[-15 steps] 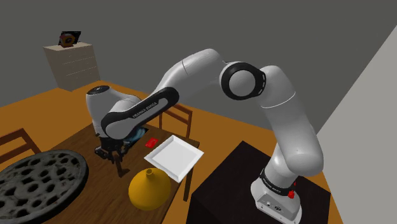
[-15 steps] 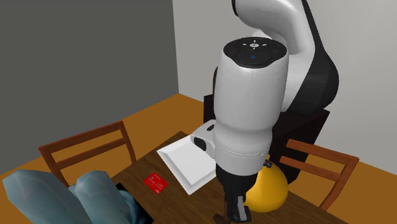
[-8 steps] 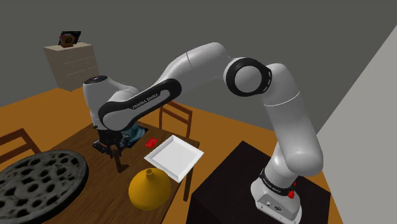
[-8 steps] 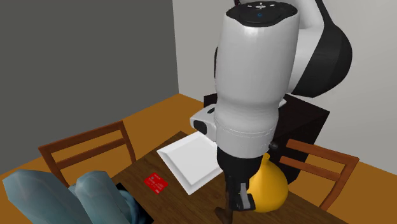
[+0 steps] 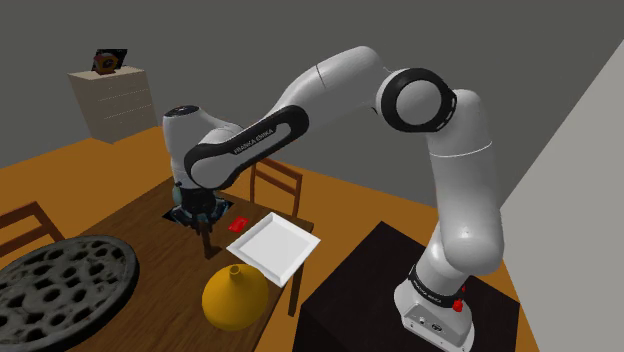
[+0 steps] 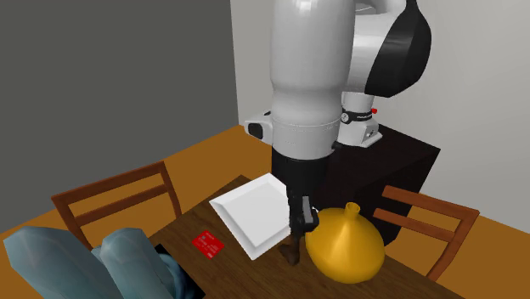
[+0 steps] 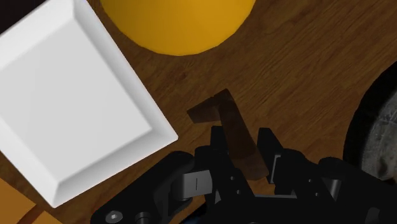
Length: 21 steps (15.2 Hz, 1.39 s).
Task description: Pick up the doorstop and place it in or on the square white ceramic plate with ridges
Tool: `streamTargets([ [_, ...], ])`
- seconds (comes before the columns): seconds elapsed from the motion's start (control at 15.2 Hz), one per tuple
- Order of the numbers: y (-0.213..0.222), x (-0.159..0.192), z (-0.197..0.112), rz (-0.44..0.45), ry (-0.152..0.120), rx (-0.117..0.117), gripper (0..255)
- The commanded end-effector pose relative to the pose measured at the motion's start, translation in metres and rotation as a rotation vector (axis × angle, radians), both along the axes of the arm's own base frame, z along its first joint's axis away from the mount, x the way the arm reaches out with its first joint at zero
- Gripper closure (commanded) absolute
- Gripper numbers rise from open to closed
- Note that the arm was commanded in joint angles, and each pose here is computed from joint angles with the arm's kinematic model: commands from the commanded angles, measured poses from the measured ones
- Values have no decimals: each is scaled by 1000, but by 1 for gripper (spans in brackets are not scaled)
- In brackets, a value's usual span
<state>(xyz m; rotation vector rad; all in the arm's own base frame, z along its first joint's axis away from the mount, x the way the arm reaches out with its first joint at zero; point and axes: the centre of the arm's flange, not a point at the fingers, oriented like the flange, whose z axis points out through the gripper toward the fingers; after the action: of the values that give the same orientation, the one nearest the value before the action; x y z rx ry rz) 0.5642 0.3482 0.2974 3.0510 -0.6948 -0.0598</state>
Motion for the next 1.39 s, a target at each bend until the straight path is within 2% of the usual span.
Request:
streamTargets([
  [0.0, -28, -9, 5, 0, 0, -1, 255],
  [0.99, -218, -63, 41, 0, 0, -1, 255],
  [1.32, -218, -63, 15, 0, 0, -1, 255],
])
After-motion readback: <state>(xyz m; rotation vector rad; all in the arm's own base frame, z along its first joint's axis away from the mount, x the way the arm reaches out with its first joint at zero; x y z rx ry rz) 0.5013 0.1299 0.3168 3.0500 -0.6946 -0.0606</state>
